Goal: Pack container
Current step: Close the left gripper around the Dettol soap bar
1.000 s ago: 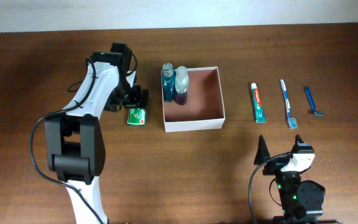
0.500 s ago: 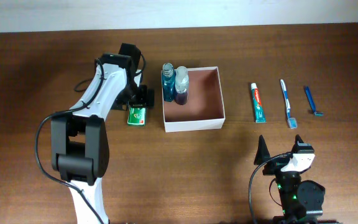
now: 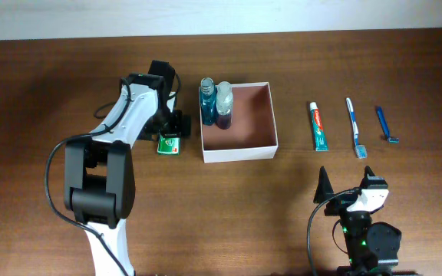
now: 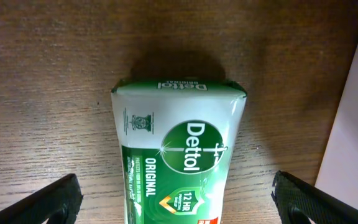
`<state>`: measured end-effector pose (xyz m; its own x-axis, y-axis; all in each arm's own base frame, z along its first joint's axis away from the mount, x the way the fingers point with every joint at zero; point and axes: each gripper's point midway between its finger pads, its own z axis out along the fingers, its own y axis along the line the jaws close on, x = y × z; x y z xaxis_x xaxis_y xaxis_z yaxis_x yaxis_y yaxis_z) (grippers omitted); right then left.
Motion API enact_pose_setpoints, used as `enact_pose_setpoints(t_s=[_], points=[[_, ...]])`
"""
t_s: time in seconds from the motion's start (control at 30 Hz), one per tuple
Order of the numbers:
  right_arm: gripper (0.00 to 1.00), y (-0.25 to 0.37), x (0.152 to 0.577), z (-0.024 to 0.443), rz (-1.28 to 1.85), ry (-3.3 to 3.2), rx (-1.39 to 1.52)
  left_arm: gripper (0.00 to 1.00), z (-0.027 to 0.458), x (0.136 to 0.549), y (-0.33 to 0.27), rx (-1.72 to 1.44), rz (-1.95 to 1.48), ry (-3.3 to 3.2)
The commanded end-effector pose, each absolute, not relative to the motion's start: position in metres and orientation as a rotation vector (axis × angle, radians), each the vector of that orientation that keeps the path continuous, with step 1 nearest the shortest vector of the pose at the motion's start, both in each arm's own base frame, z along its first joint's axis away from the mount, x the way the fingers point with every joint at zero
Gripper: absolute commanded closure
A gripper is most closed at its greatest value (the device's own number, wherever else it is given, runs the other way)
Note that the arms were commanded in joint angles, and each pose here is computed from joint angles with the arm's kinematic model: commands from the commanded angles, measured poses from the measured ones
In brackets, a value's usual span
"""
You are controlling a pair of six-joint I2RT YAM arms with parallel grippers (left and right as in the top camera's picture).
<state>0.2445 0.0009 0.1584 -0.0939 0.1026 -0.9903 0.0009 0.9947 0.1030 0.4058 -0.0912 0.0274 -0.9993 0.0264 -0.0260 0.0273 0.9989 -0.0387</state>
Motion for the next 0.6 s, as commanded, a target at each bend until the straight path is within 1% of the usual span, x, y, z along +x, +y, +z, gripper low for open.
enact_pose_setpoints(t_s=[0.0, 0.57], points=[[0.02, -0.0001, 0.2446, 0.1557, 0.083, 1.665, 0.081, 0.0, 0.0256, 0.4065, -0.0878, 0.014, -0.05, 3.113], [0.02, -0.0001, 0.2446, 0.1557, 0.083, 1.665, 0.081, 0.01, 0.0182, 0.4064, -0.086, 0.007, -0.052, 3.106]])
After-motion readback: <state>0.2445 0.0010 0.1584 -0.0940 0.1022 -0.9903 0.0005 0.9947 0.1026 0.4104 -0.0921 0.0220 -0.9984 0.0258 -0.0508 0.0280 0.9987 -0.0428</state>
